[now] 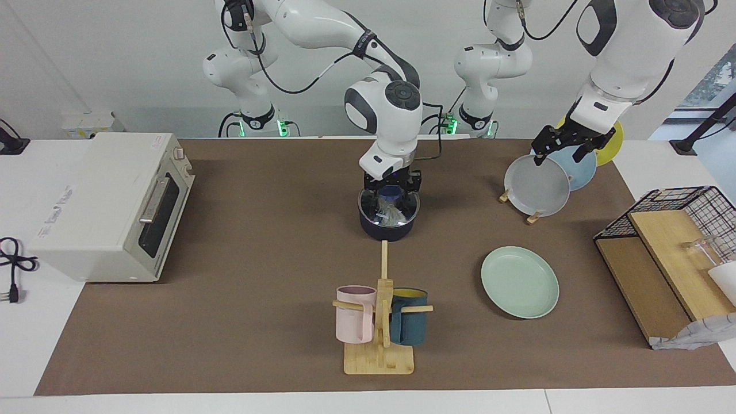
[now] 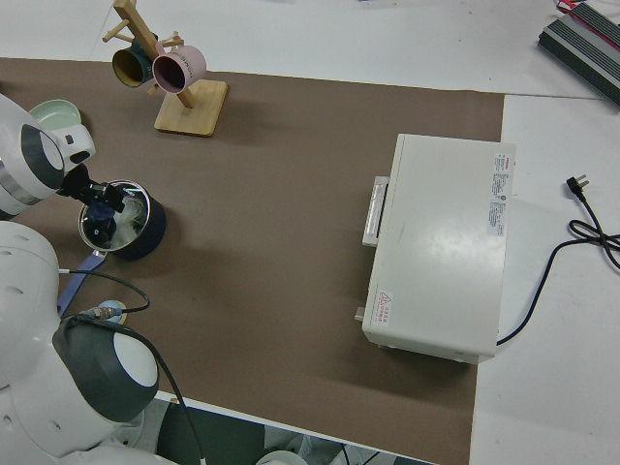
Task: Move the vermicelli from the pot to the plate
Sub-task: 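Reach the right gripper to the pot lid and grasp its knob, then lift the lid with the right gripper while the left gripper reaches the pot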
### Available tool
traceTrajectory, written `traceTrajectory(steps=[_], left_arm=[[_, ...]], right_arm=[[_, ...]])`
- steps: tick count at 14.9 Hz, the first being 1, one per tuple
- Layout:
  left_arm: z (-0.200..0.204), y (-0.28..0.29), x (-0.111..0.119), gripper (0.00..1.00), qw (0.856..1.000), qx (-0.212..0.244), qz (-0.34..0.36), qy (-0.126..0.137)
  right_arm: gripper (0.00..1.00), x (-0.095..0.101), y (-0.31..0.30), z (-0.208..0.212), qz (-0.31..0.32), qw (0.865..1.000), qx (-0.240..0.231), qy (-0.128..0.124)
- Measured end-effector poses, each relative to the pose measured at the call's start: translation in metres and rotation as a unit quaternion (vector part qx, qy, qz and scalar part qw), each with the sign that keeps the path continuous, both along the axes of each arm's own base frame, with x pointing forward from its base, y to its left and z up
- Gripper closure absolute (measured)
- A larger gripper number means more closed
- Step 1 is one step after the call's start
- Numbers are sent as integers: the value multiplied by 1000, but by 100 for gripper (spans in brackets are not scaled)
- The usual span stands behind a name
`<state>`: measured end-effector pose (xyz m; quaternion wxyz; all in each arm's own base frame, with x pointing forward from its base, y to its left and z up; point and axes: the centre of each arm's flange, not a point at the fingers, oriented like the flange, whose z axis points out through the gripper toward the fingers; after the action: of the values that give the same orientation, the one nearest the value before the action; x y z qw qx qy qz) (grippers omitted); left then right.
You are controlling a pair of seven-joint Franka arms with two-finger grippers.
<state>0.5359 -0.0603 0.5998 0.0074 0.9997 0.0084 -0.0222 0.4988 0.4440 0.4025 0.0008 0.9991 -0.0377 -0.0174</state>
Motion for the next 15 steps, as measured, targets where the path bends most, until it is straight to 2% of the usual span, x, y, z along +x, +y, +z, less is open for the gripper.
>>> traceTrajectory(steps=[1,2,10,12,15], left_arm=[[0,0,0,0,1000,0,0,0],[0,0,0,0,1000,0,0,0],[0,0,0,0,1000,0,0,0],[0,-2,0,0,1000,0,-2,0],[0,-2,0,0,1000,0,-1,-1]], right_arm=[[30,0,0,1,0,1000,0,0],[34,0,-1,1,0,1000,0,0],[34,5,-4,15,11,1000,3,-3],[34,16,-17,33,22,1000,0,0],[34,46,-63,58,46,999,0,4]])
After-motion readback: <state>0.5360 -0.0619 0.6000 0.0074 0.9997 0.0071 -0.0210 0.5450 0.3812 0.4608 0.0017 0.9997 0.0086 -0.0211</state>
